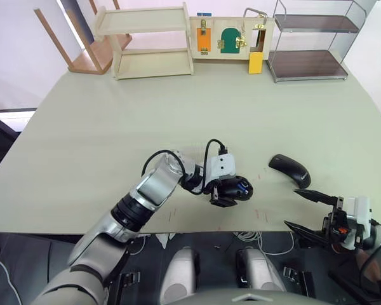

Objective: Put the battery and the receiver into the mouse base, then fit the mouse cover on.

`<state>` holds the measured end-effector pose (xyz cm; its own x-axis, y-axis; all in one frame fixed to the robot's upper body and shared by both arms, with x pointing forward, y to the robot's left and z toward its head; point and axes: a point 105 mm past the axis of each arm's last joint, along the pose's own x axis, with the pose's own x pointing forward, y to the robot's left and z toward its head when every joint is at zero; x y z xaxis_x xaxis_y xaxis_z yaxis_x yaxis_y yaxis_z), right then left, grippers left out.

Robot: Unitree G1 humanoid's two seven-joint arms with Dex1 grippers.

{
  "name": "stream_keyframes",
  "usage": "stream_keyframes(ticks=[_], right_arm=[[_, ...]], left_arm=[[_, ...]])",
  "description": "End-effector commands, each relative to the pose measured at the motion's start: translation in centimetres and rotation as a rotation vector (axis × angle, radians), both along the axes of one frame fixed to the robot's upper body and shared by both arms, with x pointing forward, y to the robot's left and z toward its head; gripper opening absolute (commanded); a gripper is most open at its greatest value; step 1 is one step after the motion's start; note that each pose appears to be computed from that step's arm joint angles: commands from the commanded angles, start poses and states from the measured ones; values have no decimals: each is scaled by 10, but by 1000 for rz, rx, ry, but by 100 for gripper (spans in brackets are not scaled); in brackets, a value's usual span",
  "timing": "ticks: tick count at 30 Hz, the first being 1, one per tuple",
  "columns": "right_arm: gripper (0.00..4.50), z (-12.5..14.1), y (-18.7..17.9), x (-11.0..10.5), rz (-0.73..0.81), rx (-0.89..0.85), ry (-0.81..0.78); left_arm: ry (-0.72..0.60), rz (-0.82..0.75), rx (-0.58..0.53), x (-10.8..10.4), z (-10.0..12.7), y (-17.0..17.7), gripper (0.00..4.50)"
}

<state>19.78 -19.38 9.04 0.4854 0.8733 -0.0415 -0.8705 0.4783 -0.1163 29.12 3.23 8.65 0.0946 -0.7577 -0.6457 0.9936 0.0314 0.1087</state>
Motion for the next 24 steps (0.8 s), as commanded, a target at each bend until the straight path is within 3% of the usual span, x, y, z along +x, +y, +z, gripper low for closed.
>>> stream_keyframes(ticks=[1,10,17,24], right_arm=[[450,7,-2,-2,9,20,-42],[450,6,-5,-7,18,29,-47],[450,7,-11,-6,-39,30,-56],[450,16,-24,4,-69,28,-53]], left_arm=[[-1,29,-15,1,4,6,442],[-66,8,-91,-5,32,12,442],[-77,71,-216,-9,55,41,442],[-101,92,-369,-26,69,58,442]])
